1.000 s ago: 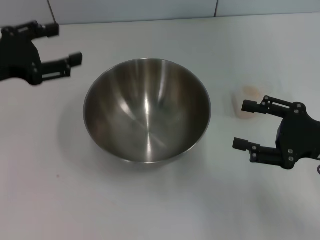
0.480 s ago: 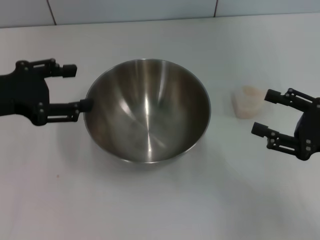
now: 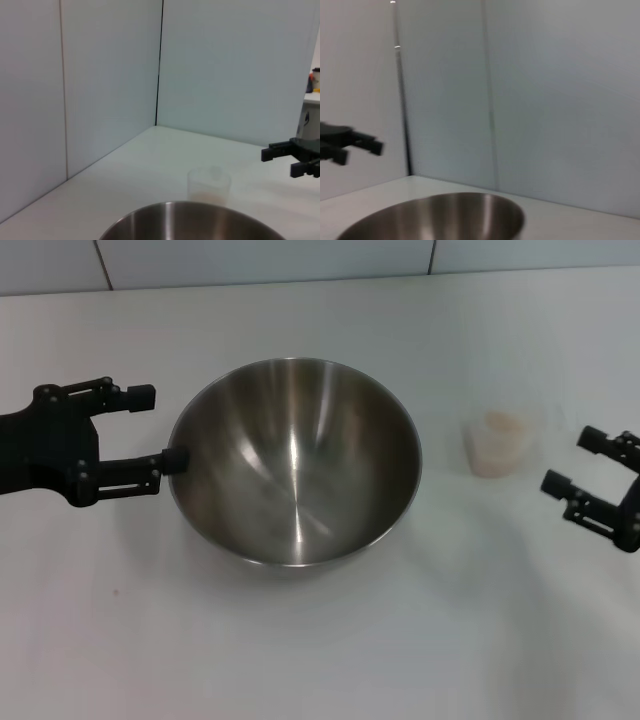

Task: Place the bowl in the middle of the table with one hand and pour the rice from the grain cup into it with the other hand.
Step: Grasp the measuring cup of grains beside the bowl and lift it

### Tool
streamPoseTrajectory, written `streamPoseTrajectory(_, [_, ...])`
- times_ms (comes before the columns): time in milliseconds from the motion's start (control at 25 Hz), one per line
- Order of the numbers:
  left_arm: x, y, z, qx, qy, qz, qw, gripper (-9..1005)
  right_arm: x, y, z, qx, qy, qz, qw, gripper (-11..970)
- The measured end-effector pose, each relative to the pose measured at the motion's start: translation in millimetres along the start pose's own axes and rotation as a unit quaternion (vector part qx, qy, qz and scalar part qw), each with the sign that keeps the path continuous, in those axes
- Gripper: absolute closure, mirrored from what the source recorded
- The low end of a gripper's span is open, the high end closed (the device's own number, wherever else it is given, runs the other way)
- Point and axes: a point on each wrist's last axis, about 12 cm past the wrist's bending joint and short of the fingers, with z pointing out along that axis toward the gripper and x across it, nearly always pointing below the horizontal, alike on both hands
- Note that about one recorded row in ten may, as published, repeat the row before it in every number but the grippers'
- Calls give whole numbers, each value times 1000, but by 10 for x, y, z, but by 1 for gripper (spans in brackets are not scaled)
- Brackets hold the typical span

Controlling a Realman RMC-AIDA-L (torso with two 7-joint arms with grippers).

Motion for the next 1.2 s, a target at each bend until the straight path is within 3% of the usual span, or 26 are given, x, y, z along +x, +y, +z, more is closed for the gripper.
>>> streamPoseTrajectory(360, [112, -138, -16, 47, -16, -9, 999, 195, 194, 38, -220, 88, -25, 7, 996, 218])
streamPoseTrajectory(760, [363, -193, -20, 24, -12, -32, 999, 195, 276, 3, -294, 140, -25, 9, 990, 218])
streamPoseTrajectory(1200, [394, -166, 0, 18, -12, -29, 999, 196, 299, -106, -176, 178, -25, 2, 984, 219])
